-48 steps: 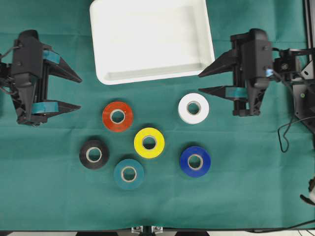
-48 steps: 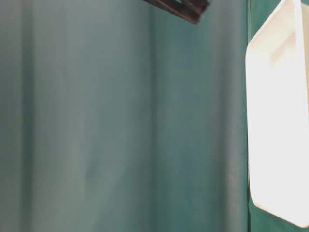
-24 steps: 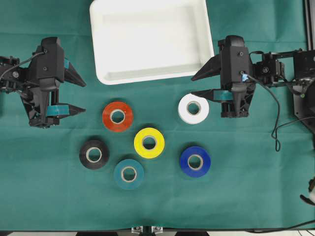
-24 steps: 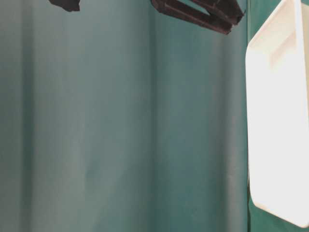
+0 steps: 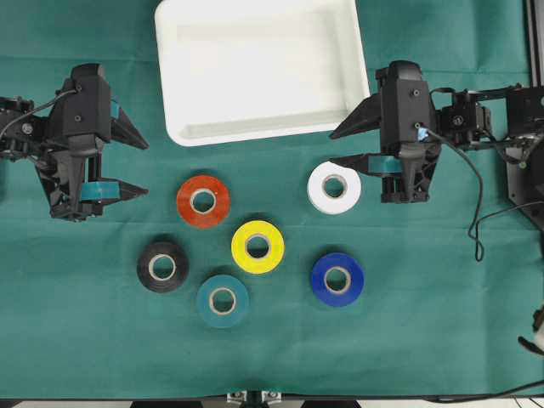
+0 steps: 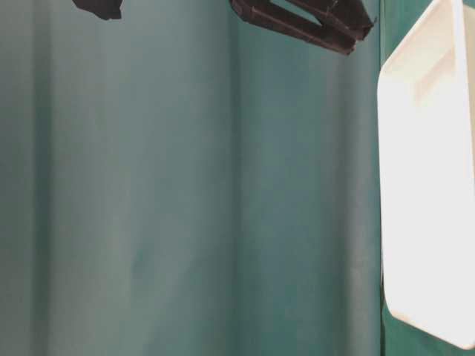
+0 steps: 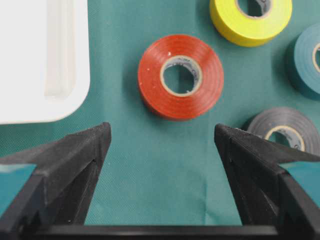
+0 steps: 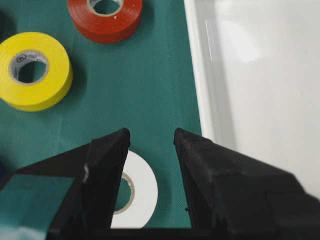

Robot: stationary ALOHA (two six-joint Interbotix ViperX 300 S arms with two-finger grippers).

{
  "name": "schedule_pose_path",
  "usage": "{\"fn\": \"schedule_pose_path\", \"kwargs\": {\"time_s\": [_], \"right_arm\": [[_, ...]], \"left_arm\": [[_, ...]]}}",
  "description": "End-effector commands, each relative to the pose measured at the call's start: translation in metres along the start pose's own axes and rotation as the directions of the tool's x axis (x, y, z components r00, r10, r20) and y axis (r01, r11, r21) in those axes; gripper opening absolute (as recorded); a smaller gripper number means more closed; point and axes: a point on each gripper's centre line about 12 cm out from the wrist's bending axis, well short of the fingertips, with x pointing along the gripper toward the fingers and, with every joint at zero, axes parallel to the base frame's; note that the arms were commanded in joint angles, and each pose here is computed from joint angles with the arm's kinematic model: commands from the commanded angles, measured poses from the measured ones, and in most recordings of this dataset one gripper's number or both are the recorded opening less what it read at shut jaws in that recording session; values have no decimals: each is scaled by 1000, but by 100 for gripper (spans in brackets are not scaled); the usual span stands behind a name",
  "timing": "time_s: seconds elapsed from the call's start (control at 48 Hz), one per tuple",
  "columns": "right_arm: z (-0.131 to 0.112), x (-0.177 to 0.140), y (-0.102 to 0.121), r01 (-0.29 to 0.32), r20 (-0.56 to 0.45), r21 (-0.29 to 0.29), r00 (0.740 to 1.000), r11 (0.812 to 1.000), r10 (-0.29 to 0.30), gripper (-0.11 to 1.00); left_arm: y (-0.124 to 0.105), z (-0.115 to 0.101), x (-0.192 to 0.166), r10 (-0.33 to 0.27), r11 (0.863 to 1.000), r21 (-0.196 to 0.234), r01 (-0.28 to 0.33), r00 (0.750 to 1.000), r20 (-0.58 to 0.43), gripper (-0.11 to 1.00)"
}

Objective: Put the tape alternately from left to right into the white case.
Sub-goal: 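Move the right gripper down past the white roll toward the blue roll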

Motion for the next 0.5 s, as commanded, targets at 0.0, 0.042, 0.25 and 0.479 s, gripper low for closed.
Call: {"fn": "schedule_pose_path", "kwargs": {"time_s": [0.0, 0.042, 0.25, 0.479], "right_arm": [[8, -2, 3, -9, 27, -5, 1000, 1000, 9, 54], [8, -2, 4, -11, 27, -5, 1000, 1000, 12, 54], [3, 1, 16, -43, 4, -2, 999, 999, 43, 54], [-8, 6, 37, -92, -36, 20, 995, 996, 93, 54]], "left_arm": [[-2, 8, -3, -7, 1000, -2, 7, 1000, 25, 45], [-2, 8, -3, -7, 1000, -2, 7, 1000, 25, 44], [-2, 9, -2, -7, 1000, -18, 8, 1000, 25, 44], [-2, 7, -2, -6, 999, -47, 7, 1000, 19, 44]]}}
